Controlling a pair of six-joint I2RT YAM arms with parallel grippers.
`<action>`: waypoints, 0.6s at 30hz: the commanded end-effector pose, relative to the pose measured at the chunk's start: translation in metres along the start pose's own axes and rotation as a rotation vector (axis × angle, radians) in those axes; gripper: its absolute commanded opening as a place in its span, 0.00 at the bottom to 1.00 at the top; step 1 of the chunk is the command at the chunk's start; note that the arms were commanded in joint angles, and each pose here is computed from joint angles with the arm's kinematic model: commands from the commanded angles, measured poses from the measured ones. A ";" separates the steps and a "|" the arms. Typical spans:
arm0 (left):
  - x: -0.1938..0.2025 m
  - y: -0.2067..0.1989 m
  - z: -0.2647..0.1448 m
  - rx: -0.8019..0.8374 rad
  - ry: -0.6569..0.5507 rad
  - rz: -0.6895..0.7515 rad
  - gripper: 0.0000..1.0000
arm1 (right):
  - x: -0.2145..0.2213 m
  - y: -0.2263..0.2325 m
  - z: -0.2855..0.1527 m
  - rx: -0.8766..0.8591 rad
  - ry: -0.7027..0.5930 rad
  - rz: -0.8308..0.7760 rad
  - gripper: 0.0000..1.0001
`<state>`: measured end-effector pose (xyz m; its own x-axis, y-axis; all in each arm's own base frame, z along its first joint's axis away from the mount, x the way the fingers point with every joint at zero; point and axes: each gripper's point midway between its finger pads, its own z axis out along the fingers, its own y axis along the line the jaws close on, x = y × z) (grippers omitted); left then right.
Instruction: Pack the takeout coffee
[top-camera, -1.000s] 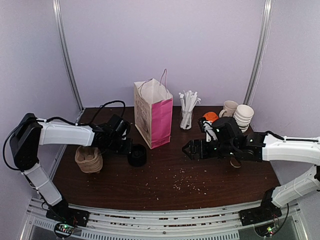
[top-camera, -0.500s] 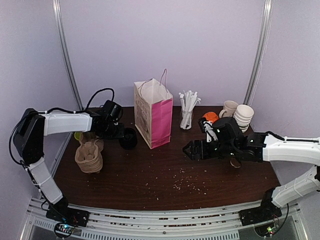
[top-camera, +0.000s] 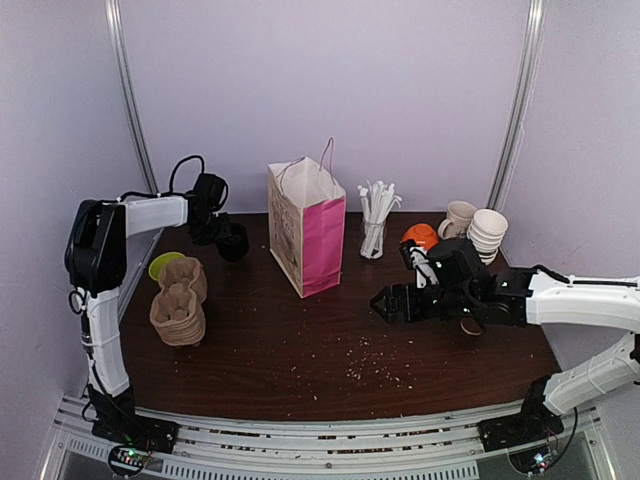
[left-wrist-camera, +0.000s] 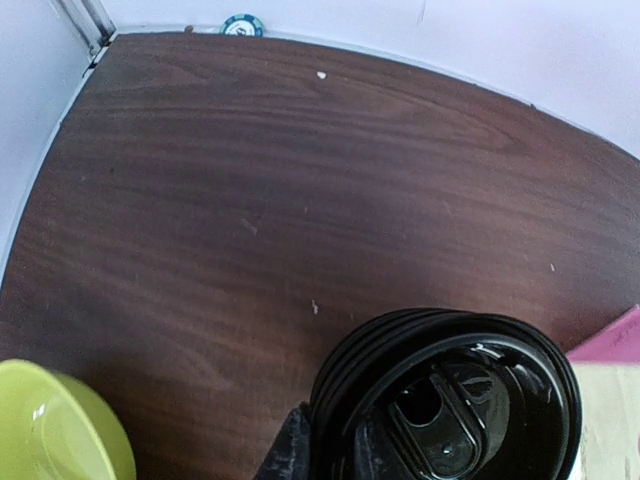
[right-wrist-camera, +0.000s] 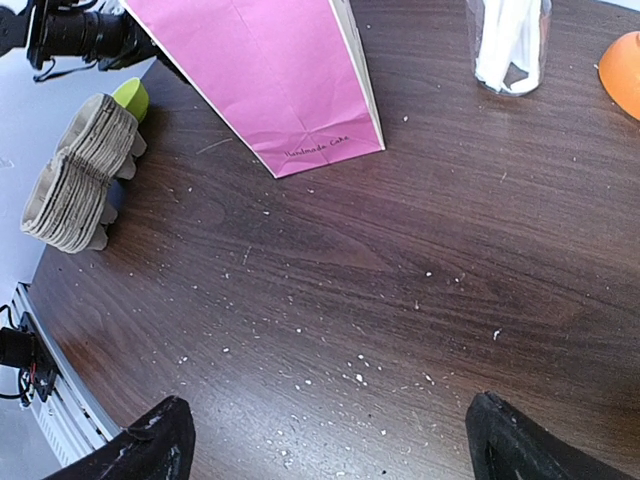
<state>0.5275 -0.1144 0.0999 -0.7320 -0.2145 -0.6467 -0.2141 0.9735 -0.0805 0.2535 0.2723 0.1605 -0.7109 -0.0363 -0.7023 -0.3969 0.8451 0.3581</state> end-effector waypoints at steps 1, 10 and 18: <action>-0.020 -0.001 0.014 -0.034 -0.014 0.031 0.14 | 0.005 -0.005 -0.003 0.000 0.008 -0.003 0.97; -0.017 -0.003 0.030 -0.037 0.017 0.069 0.26 | 0.000 -0.015 -0.008 0.049 0.001 -0.039 0.97; -0.041 -0.012 -0.015 0.056 -0.046 0.054 0.74 | -0.013 -0.011 -0.014 0.039 -0.021 -0.043 0.97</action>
<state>0.5527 -0.1165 0.0853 -0.7704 -0.1403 -0.6220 -0.1671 0.9858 -0.0154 0.2546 0.2586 0.1561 -0.7069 -0.0741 -0.7034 -0.3990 0.8629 0.3101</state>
